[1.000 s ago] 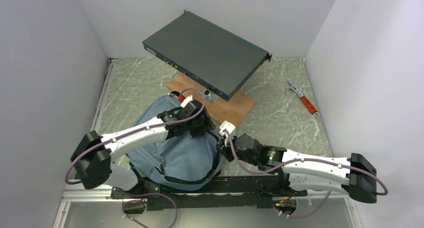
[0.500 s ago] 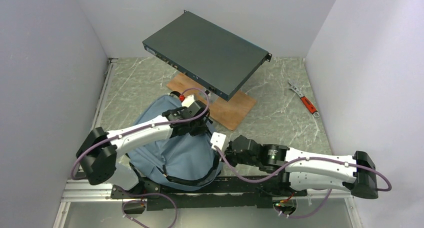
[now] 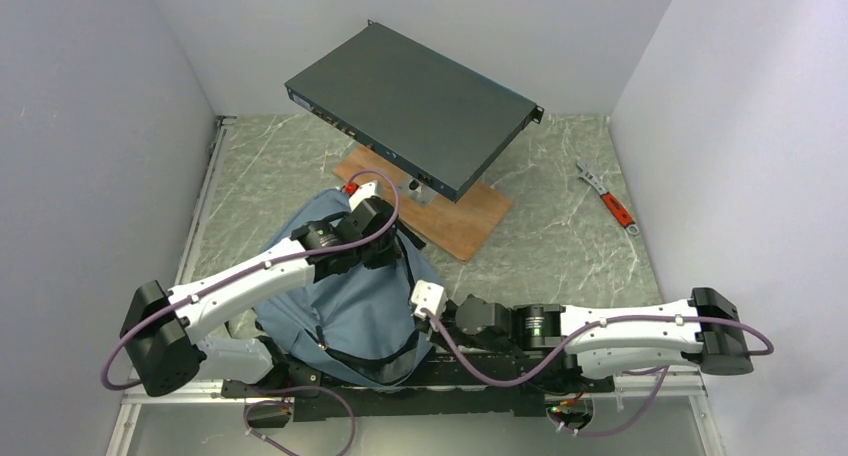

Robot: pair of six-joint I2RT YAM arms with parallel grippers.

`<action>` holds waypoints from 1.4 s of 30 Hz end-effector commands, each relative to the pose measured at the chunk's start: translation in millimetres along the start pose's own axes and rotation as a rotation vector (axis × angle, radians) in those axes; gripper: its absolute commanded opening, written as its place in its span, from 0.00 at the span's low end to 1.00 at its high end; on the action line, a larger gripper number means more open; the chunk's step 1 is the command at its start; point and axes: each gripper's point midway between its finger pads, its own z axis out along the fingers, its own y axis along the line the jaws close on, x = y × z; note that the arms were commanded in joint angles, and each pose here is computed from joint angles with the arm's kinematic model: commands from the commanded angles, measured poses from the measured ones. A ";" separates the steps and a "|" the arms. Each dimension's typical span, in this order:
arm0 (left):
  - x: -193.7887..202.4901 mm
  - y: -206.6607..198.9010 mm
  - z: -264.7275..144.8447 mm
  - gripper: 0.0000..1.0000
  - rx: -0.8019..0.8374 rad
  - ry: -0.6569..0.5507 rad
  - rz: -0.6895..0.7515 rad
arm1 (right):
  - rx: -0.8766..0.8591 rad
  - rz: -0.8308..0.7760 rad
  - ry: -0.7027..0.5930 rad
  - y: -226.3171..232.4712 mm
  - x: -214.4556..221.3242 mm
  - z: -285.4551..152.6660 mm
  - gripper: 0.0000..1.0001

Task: Pack the student bag
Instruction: Zip the student bag at the center of the board.

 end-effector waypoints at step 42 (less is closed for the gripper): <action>89.6 -19.7 -29.0 0.61 0.344 -0.031 0.499 | 0.240 0.258 -0.309 -80.1 -79.6 -46.2 0.00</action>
